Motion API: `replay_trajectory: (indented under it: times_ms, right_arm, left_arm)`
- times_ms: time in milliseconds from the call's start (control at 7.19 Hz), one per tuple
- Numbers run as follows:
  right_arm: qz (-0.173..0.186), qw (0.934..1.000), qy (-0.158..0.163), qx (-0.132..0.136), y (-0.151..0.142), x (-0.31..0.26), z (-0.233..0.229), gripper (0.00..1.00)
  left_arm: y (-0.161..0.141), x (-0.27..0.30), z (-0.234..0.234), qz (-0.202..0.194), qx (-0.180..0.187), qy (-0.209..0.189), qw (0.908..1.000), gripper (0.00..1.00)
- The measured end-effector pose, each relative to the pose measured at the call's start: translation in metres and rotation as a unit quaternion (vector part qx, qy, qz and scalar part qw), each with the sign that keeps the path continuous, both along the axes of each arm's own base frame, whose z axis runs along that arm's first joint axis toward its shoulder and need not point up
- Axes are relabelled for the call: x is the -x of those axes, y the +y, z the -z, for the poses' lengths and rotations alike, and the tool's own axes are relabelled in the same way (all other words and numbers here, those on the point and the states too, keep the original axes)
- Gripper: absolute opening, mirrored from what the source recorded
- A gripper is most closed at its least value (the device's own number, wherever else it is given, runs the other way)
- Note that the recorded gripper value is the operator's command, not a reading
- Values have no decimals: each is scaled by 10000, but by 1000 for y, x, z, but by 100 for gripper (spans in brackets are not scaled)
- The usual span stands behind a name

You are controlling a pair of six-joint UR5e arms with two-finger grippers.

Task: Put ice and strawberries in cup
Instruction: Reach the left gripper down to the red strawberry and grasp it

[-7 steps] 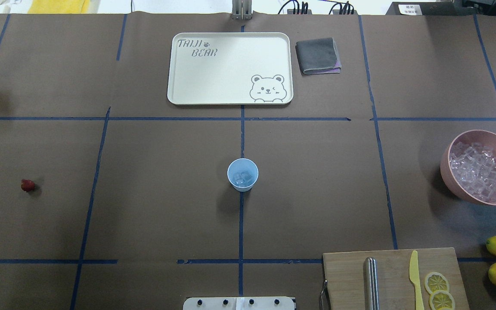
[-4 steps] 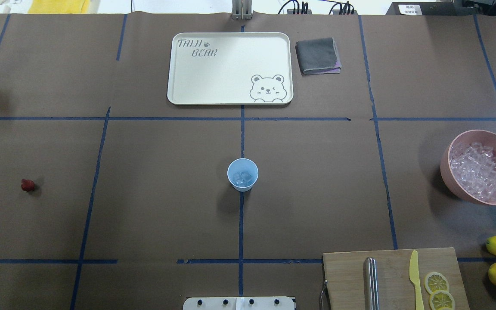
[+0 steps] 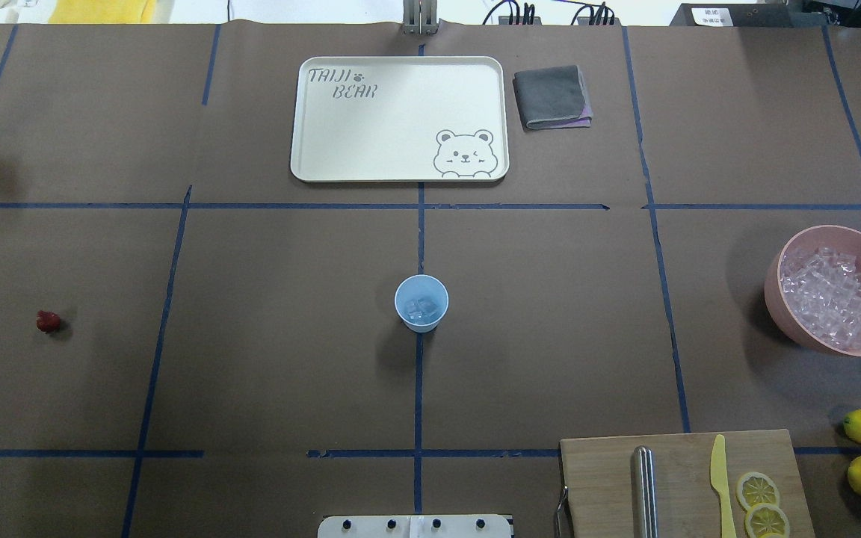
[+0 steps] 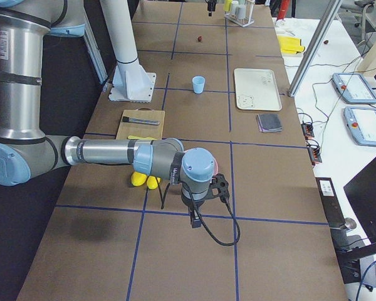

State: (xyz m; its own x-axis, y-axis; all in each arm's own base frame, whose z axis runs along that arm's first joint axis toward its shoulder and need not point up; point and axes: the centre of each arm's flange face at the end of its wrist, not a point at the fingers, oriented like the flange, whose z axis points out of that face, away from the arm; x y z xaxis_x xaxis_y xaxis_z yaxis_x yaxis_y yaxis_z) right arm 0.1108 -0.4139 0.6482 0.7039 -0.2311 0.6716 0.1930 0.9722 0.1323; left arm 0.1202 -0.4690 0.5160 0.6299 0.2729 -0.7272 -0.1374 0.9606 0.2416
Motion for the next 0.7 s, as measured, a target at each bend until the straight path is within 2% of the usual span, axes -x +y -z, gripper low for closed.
replay_trajectory:
  times_ms: [695]
  right_arm:
    - [-1,10000,3,14,3,0,-2,99]
  left_arm:
    - [57,-81,-49,579,141,-19,9982,99]
